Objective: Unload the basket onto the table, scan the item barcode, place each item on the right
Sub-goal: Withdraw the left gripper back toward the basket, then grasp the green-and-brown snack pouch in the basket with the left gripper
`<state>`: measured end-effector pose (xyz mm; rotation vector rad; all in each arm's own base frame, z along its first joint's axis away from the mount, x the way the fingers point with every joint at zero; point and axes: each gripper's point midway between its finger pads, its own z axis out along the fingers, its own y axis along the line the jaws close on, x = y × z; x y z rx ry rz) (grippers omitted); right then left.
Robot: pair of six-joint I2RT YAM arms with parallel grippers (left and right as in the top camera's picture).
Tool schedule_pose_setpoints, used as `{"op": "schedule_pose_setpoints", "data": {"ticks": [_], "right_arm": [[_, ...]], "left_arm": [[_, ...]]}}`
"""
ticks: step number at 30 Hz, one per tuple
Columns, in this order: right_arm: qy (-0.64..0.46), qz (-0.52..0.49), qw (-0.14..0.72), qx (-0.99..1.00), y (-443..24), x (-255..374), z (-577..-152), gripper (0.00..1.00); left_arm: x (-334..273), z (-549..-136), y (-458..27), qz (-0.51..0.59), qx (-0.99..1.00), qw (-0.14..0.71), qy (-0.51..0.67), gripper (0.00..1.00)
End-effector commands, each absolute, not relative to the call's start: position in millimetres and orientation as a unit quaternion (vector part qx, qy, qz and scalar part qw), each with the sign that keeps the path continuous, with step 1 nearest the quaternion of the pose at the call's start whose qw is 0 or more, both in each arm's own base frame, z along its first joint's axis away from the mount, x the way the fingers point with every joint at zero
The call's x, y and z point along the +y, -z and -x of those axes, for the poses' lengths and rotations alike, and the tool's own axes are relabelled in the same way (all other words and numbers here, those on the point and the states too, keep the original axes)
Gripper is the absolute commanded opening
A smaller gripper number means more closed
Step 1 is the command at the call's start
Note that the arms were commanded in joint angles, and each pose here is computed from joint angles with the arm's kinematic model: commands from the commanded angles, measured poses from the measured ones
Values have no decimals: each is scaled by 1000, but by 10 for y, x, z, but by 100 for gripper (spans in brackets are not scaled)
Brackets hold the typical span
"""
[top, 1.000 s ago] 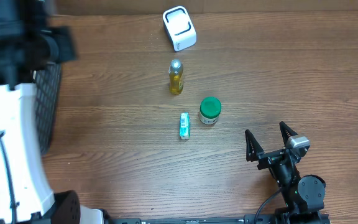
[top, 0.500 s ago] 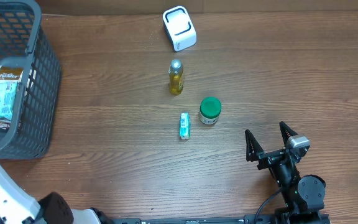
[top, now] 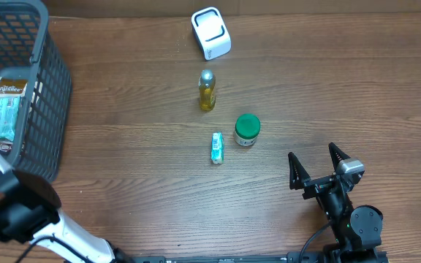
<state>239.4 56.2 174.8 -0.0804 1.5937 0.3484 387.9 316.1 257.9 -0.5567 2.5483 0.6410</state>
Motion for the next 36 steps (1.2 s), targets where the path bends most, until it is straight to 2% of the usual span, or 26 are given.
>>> {"op": "schedule_pose_setpoints", "data": {"ticks": [1,6,11,18,27,36], "right_arm": [[-152,30,686,711,-1722,538,-2402,100],[-152,30,686,711,-1722,538,-2402,100],[-152,30,686,711,-1722,538,-2402,100],[-152,30,686,711,-1722,538,-2402,100],[-152,30,686,711,-1722,538,-2402,100],[-152,30,686,711,-1722,538,-2402,100]], "left_arm": [[3231,-3924,-2142,172,944,171,-222,81],[3248,-3962,-1536,161,961,108,-195,83],[3271,-3994,-1244,158,966,86,-184,91],[3284,-4047,-1080,156,967,78,-184,100],[3284,-4047,-1017,155,968,77,-183,100],[3281,-4004,-723,154,969,66,-183,100]]}}
